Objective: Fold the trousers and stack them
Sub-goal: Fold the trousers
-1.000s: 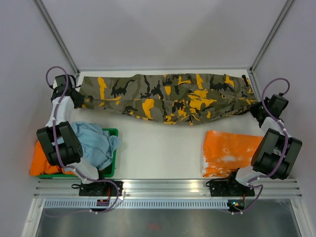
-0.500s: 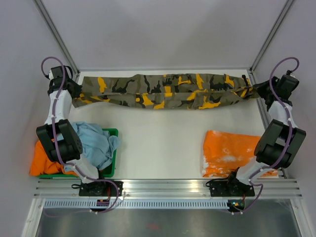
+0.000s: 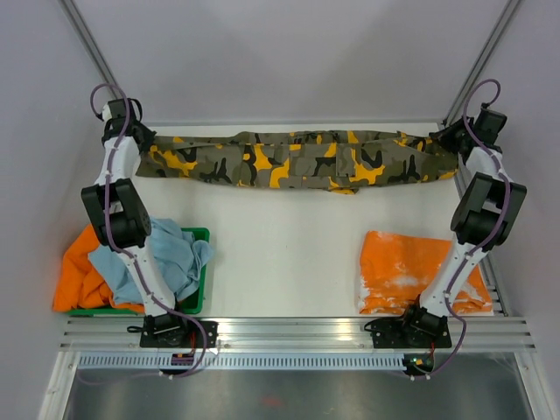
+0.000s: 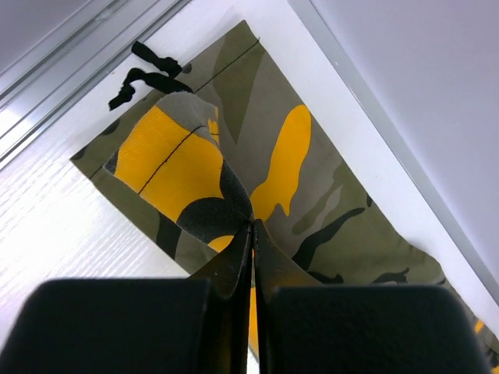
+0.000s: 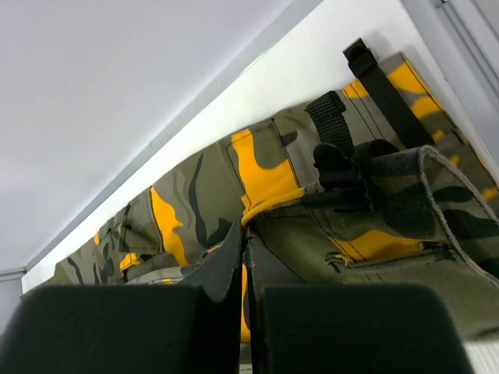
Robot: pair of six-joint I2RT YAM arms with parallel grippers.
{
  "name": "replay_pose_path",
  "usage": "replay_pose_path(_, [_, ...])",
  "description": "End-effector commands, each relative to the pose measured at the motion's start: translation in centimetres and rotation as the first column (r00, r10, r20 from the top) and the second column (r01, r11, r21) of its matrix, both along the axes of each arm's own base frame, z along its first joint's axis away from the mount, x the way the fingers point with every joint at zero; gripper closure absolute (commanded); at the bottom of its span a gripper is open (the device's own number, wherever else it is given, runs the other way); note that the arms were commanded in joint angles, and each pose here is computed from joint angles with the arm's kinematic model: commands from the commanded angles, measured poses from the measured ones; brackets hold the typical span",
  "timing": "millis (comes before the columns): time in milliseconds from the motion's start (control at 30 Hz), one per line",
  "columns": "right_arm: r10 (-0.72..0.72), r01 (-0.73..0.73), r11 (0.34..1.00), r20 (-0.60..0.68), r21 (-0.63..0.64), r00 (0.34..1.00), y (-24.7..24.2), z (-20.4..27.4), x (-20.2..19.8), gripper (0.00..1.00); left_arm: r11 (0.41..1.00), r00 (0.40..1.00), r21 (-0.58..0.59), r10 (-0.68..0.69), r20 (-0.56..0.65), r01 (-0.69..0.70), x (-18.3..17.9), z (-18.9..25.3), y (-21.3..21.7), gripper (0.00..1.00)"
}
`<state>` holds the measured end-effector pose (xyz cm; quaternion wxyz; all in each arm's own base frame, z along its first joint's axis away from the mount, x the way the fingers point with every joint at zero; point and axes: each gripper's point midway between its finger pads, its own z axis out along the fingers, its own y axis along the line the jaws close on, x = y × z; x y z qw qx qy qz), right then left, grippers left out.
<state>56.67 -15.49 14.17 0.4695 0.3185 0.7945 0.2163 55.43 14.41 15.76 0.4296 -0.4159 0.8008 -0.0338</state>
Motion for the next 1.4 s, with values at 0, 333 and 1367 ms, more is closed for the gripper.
replay_pose_path(0, [0.041, -0.034, 0.997, 0.090, -0.074, 0.995, -0.6, 2.3, 3.0, 1.00, 0.997, 0.994, 0.031, 0.070, 0.081, -0.073, 2.1, 1.9, 1.5, 0.98])
replay_pose_path(333, [0.102, -0.081, 0.991, 0.212, -0.103, 0.972, -0.6, 3.4, 7.3, 1.00, 0.994, 0.990, 0.033, 0.100, 0.101, -0.104, 4.6, 0.1, 2.5, 0.98])
replay_pose_path(1367, [0.208, -0.195, 0.978, 0.316, -0.075, 0.925, 2.8, 2.6, 11.2, 0.43, 0.993, 0.984, 0.088, 0.063, 0.166, -0.079, 8.3, 1.1, 3.5, 0.17])
